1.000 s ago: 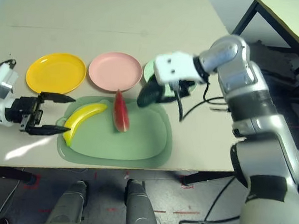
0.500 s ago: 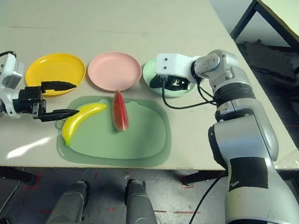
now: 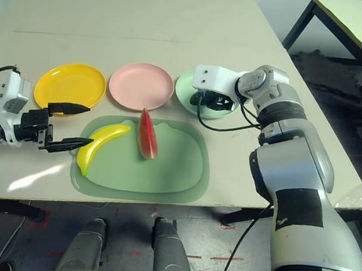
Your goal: Place the fruits into color-matched plates.
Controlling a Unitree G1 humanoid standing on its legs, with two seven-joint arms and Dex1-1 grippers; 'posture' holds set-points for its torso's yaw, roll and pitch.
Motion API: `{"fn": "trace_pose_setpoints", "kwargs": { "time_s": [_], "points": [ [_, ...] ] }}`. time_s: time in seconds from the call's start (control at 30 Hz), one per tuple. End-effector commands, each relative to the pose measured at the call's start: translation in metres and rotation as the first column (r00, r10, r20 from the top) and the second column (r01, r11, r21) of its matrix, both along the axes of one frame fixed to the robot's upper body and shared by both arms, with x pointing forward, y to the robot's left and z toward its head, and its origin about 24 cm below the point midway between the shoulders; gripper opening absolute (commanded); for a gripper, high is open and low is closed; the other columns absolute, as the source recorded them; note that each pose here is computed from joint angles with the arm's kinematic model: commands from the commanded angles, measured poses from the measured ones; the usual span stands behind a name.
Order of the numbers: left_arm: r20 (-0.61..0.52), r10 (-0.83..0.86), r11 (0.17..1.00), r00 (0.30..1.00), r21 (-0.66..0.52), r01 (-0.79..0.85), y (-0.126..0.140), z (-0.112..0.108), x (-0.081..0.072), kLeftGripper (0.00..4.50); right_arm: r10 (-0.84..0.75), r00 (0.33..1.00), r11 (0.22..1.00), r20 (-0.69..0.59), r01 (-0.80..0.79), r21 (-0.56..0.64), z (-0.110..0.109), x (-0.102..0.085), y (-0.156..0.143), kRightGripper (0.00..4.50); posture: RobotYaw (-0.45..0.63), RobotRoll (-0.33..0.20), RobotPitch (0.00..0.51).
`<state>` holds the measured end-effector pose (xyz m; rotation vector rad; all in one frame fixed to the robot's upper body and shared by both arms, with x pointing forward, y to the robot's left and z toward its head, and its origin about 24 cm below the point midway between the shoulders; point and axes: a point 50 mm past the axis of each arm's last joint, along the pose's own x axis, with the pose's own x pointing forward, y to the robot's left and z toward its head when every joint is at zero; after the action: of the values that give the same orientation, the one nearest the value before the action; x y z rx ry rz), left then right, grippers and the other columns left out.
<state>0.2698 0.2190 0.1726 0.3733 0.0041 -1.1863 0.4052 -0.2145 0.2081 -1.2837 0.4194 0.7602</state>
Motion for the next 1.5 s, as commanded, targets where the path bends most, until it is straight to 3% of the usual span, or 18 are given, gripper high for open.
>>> {"fn": "trace_pose_setpoints", "kwargs": {
  "time_s": [0.03,0.2,0.3,0.37,0.57,0.67,0.93,1.1,1.5],
  "points": [
    [-0.008,-0.008,1.0,1.0,0.028,0.008,0.001,-0.004,0.0,4.5,-0.001,1.0,1.0,-0.027,0.001,0.03,-0.001,-0.003,-0.005,4.48,-0.06,0.0,0.184],
    [-0.008,-0.021,0.999,1.0,0.024,0.021,0.005,-0.003,0.0,4.5,0.092,0.996,0.994,0.012,-0.093,0.058,0.032,-0.004,0.005,4.48,-0.06,0.0,0.187],
    [-0.015,-0.066,0.998,0.998,-0.009,0.066,0.009,0.001,-0.004,4.5,0.309,0.951,0.95,0.022,-0.307,-0.062,0.059,-0.011,0.026,4.48,-0.07,0.0,0.192],
    [-0.038,-0.107,0.994,0.994,-0.033,0.106,0.011,0.003,-0.007,4.5,0.465,0.885,0.879,-0.004,-0.463,-0.113,0.067,-0.018,0.045,4.48,-0.08,0.0,0.194],
    [-0.082,-0.194,0.981,0.978,-0.022,0.193,0.017,0.003,-0.014,4.5,0.807,0.578,0.54,-0.124,-0.806,-0.24,0.059,-0.054,0.091,4.48,-0.08,0.0,0.204],
    [-0.084,-0.204,0.979,0.975,-0.021,0.202,0.018,0.003,-0.014,4.5,0.873,0.475,0.431,-0.114,-0.859,-0.276,0.058,-0.065,0.105,4.48,-0.08,0.0,0.204],
    [-0.072,-0.184,0.983,0.98,-0.007,0.184,0.022,0.005,-0.012,4.5,0.948,0.297,0.246,-0.11,-0.909,-0.337,0.052,-0.079,0.13,4.48,-0.07,0.0,0.205],
    [-0.072,-0.174,0.985,0.982,-0.005,0.174,0.022,0.005,-0.012,4.5,0.964,0.237,0.184,-0.118,-0.921,-0.342,0.046,-0.084,0.141,4.48,-0.07,0.0,0.207],
    [-0.064,-0.172,0.985,0.983,-0.002,0.172,0.019,0.006,-0.013,4.5,0.952,0.241,0.167,-0.188,-0.925,-0.34,0.019,-0.079,0.15,4.48,-0.04,0.0,0.21]
  ]
}}
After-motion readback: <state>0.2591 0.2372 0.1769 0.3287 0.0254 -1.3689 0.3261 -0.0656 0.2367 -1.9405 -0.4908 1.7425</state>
